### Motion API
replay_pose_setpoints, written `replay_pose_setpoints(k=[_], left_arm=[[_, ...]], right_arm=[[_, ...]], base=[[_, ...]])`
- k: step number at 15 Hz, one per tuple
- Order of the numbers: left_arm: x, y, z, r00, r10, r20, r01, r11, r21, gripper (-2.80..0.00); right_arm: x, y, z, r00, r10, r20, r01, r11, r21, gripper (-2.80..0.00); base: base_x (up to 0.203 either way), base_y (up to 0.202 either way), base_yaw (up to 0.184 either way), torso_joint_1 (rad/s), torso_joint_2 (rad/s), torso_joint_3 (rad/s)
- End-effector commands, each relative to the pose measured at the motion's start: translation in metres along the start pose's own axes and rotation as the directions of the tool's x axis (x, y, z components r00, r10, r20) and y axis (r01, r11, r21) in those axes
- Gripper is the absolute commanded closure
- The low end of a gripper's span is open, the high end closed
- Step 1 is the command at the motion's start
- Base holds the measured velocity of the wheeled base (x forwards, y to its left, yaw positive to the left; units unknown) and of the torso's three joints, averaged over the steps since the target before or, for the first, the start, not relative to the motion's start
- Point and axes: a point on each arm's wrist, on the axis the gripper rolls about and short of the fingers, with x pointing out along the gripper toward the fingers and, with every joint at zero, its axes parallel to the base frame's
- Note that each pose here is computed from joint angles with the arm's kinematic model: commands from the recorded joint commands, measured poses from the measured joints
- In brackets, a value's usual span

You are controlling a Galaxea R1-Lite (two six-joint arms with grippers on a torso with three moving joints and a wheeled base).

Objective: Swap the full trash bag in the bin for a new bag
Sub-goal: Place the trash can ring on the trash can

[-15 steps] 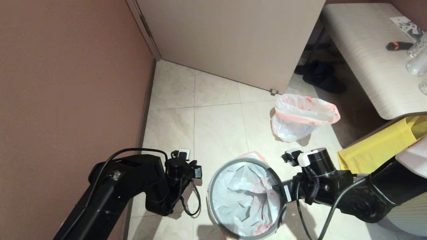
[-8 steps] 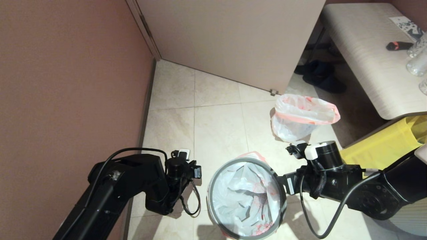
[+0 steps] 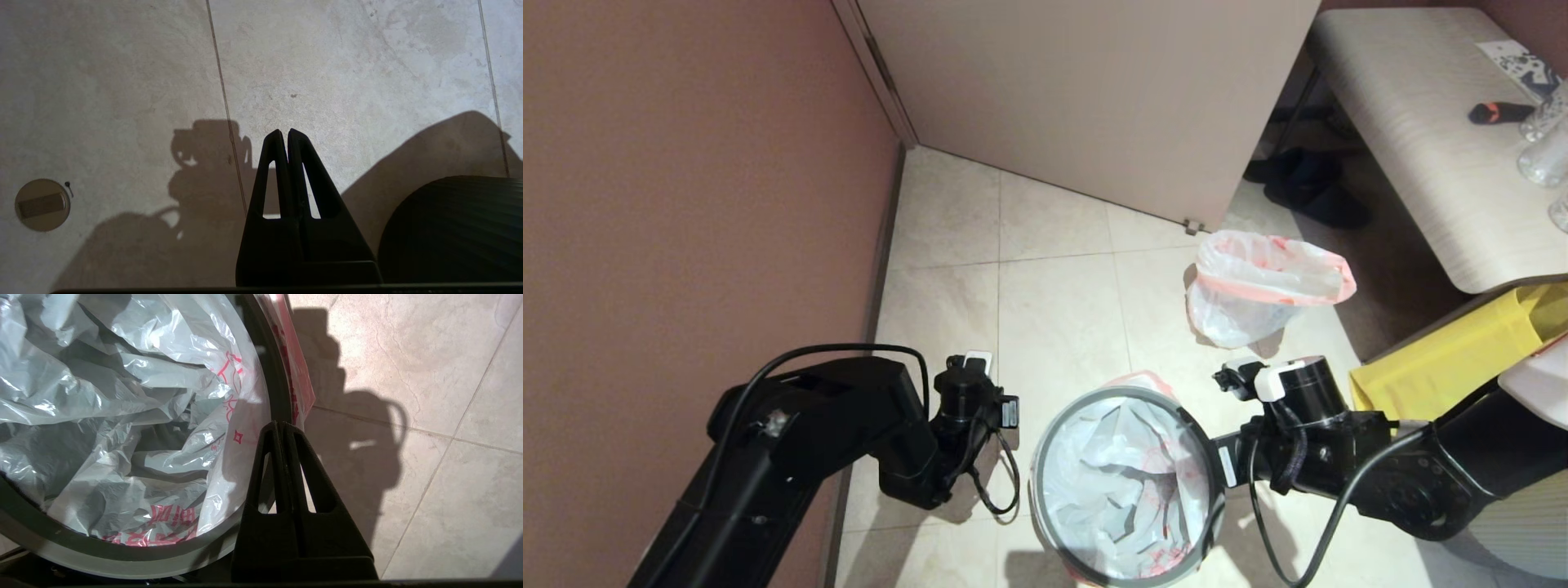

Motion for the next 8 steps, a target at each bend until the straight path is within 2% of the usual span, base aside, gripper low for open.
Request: replay_pose_setpoints(k=[1,4,6,8], left_arm=[[-0.015,-0.005,0.032,0.999,0.008,0.039,-0.008,1.000,-0.018,0.00],[-0.034,-0.008,0.049,0.999,0.051,0.005,-0.051,0.999,-0.011,0.00],[-0.054,-0.018,0.072,0.998,0.056,-0.001,-0.056,0.998,0.003,0.00],[-0.079,-0.029,0.093,0.998,0.046,-0.053,-0.044,0.998,0.039,0.00]], right_arm=[[0.011,-0.001,-0.006,0.999,-0.016,-0.031,0.016,1.000,-0.001,0.00],[0.015,-0.005,-0.009,0.998,-0.043,-0.051,0.042,0.999,-0.018,0.00],[0.011,-0.005,-0.006,0.998,-0.054,-0.039,0.053,0.998,-0.025,0.00],[0.011,-0.005,-0.006,0.996,-0.085,-0.034,0.083,0.995,-0.053,0.00]], base=[[0.000,0.000,0.000,0.000,0.00,0.000],[0.000,0.000,0.000,0.000,0.00,0.000],[0.000,0.000,0.000,0.000,0.00,0.000],[0.000,0.000,0.000,0.000,0.00,0.000]])
